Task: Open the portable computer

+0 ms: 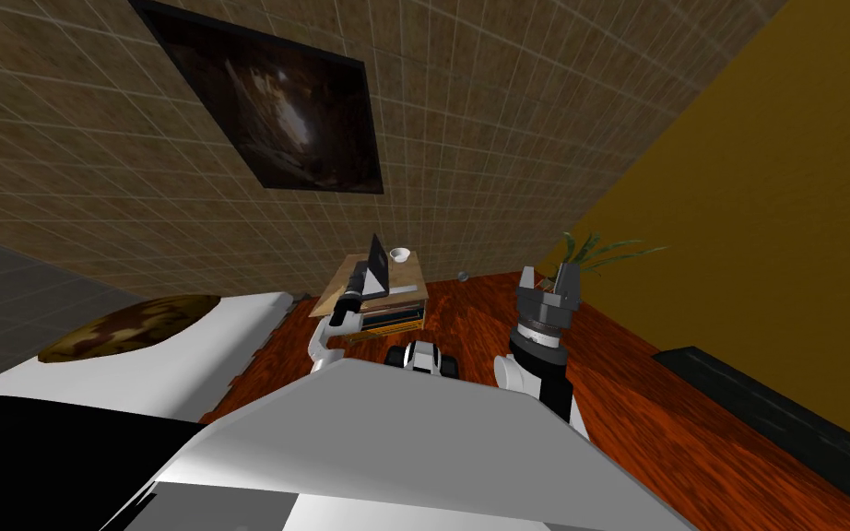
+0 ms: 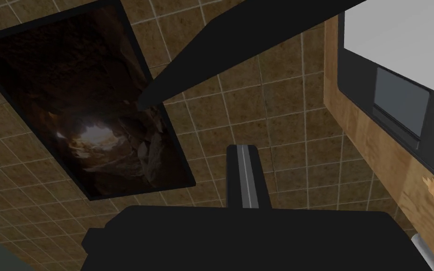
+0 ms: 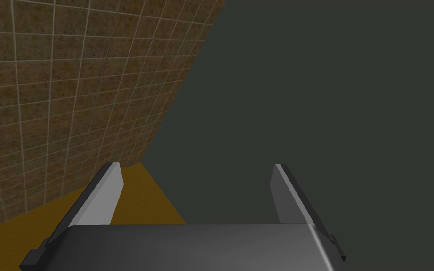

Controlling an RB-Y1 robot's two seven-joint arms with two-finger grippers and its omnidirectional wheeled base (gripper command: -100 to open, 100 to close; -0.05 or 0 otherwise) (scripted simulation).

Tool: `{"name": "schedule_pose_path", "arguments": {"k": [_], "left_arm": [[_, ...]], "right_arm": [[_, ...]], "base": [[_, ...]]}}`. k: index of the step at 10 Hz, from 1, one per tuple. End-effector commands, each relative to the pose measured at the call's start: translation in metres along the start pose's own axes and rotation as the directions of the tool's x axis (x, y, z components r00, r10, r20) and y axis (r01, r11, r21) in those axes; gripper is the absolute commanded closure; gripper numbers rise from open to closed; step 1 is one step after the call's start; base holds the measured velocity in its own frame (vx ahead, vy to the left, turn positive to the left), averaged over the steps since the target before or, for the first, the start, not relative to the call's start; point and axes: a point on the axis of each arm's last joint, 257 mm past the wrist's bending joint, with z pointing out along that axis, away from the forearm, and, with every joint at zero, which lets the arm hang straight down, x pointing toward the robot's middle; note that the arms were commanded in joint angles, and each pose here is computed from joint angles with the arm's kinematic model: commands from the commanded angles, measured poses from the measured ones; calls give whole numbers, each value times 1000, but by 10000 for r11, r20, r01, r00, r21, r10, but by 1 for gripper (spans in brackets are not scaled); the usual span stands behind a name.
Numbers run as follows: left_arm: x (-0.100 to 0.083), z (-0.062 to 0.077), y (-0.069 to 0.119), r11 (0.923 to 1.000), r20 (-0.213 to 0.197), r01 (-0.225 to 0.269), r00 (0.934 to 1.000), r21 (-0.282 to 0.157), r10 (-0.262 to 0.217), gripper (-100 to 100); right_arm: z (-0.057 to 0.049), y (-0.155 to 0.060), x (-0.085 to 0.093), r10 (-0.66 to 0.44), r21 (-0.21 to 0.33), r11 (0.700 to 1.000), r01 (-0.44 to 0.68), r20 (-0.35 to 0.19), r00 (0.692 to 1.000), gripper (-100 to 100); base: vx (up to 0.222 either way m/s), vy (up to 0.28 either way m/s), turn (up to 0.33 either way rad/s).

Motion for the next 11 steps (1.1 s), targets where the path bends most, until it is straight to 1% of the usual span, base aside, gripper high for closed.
{"name": "schedule_pose_path", "arguments": {"k": [1, 4, 6, 8, 9, 10, 11], "left_arm": [[-13, 5, -6, 9980, -72, -611, 9981, 173, 612, -100], [-26, 9, -14, 9918, -120, -1238, 9922, 325, 1242, -100], [-37, 12, -21, 9844, -102, -1720, 9850, 381, 1725, -100], [-39, 8, -23, 9859, 31, -1661, 9861, 183, 1660, -100], [-43, 7, -25, 9842, 84, -1764, 9843, 128, 1763, -100], [-49, 7, -30, 9792, 121, -2025, 9792, 123, 2024, -100], [-52, 6, -32, 9778, 162, -2095, 9777, 87, 2094, -100]], "right_arm": [[0, 0, 0, 1, 0, 10000, -1, 1, 10000, 0], [0, 0, 0, 1, 0, 10000, -1, 1, 10000, 0], [0, 0, 0, 1, 0, 10000, -1, 1, 10000, 0], [0, 0, 0, 1, 0, 10000, -1, 1, 10000, 0], [0, 0, 0, 1, 0, 10000, -1, 1, 10000, 0], [0, 0, 0, 1, 0, 10000, -1, 1, 10000, 0], [0, 0, 0, 1, 0, 10000, -1, 1, 10000, 0]], "base": [[5, -7, 0], [10, -17, -1], [20, -28, -5], [43, -61, -7], [53, -77, 8], [59, -77, -15], [51, -64, -14]]}}
